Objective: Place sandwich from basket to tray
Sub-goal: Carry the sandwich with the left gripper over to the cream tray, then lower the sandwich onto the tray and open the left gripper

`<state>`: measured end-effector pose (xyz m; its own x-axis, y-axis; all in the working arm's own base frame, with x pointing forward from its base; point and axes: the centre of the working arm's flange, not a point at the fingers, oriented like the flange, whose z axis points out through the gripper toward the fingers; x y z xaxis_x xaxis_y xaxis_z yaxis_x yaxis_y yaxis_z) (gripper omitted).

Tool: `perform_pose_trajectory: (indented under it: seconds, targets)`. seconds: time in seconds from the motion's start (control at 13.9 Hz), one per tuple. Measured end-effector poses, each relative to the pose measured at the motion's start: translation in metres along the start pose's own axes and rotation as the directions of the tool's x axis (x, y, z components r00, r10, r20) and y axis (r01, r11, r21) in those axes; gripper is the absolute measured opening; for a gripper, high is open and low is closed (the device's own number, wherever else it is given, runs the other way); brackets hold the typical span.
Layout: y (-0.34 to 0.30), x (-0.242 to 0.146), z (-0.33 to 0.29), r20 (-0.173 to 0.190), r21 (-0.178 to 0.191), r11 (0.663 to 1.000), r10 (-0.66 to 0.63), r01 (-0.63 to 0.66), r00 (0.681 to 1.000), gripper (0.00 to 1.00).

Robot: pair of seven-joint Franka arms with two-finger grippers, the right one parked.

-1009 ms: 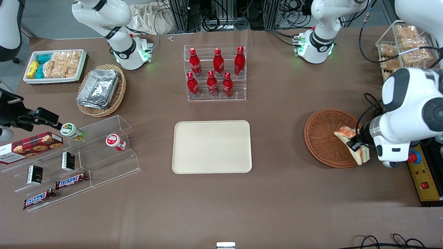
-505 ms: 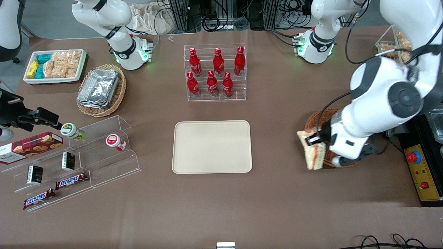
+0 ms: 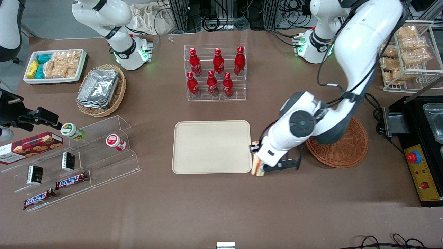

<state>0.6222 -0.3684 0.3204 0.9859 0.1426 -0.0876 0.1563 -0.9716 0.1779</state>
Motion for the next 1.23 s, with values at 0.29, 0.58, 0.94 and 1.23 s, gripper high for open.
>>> perform_pose_trajectory:
  seconds: [0.29,0.58,0.94,1.23]
  targets:
    - [0.019,-0.024,0.077,0.042,0.090,0.996,0.011,-0.015,0.999,0.20]
    - [0.034,-0.043,0.106,0.060,0.115,0.993,0.001,-0.008,0.998,0.20]
    - [0.035,-0.047,0.114,0.061,0.126,0.990,-0.067,0.058,0.996,0.20]
    - [0.046,-0.059,0.118,0.056,0.139,0.986,-0.105,0.096,0.993,0.43]
